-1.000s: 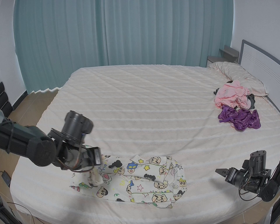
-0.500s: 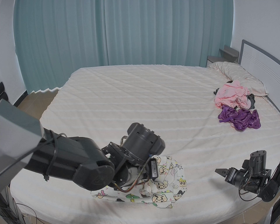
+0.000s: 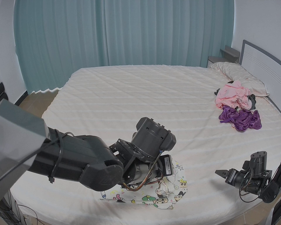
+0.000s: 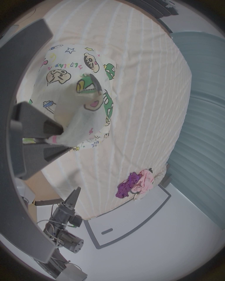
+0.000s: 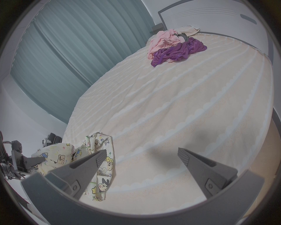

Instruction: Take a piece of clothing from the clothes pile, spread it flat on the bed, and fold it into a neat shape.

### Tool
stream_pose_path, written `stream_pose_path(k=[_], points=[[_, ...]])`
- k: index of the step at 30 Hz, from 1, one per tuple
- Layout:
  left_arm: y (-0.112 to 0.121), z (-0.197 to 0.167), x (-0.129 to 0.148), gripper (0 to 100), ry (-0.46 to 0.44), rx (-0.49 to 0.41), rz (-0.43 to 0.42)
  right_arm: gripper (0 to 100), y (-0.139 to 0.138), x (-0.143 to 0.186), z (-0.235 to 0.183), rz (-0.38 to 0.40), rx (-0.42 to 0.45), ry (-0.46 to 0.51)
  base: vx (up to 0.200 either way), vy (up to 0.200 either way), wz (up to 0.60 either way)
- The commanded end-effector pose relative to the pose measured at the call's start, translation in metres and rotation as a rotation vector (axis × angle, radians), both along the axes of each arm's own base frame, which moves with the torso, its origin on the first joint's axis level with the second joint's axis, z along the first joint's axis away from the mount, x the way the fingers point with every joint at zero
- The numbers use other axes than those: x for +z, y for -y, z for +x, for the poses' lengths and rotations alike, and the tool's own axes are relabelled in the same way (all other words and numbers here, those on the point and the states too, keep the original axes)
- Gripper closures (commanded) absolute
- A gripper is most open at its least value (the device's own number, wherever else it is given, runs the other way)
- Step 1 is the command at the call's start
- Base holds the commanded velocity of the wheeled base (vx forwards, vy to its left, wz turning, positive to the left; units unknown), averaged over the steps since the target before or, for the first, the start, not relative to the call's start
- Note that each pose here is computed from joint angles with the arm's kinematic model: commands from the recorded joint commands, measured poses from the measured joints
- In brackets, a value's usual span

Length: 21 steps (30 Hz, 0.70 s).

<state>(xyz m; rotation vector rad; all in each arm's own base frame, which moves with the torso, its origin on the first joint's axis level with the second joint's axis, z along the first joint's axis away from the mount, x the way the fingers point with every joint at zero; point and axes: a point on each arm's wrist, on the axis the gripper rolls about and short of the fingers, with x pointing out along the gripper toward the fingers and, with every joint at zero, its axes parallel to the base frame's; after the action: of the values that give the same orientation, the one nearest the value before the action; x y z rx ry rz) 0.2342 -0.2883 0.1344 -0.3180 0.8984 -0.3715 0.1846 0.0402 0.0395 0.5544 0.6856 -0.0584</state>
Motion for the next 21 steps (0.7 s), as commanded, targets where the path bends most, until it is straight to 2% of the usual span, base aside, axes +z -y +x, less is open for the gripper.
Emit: stream_pose_path(k=[1,10,11,21], points=[[0.0004,-0.0003,0.0019,100,-0.004,-0.011,-0.03,0,0.0008,-0.0021,-0.0043,-0.004,0.001,-0.017,0.0,0.0,0.0],[0.0053,0.0031,0.002,100,0.019,-0.029,-0.133,0,0.0008,-0.0024,-0.0042,-0.004,0.001,-0.019,0.0,0.0,0.0],[0.0053,0.0031,0.002,0,0.019,-0.029,-0.133,0,0.0008,-0.0024,-0.0042,-0.004,0.001,-0.019,0.0,0.0,0.0],[0.0051,-0.0006,-0.0004,0,0.003,-0.006,-0.157,0,0.0007,-0.0032,-0.0041,-0.003,0.001,-0.024,0.0,0.0,0.0]])
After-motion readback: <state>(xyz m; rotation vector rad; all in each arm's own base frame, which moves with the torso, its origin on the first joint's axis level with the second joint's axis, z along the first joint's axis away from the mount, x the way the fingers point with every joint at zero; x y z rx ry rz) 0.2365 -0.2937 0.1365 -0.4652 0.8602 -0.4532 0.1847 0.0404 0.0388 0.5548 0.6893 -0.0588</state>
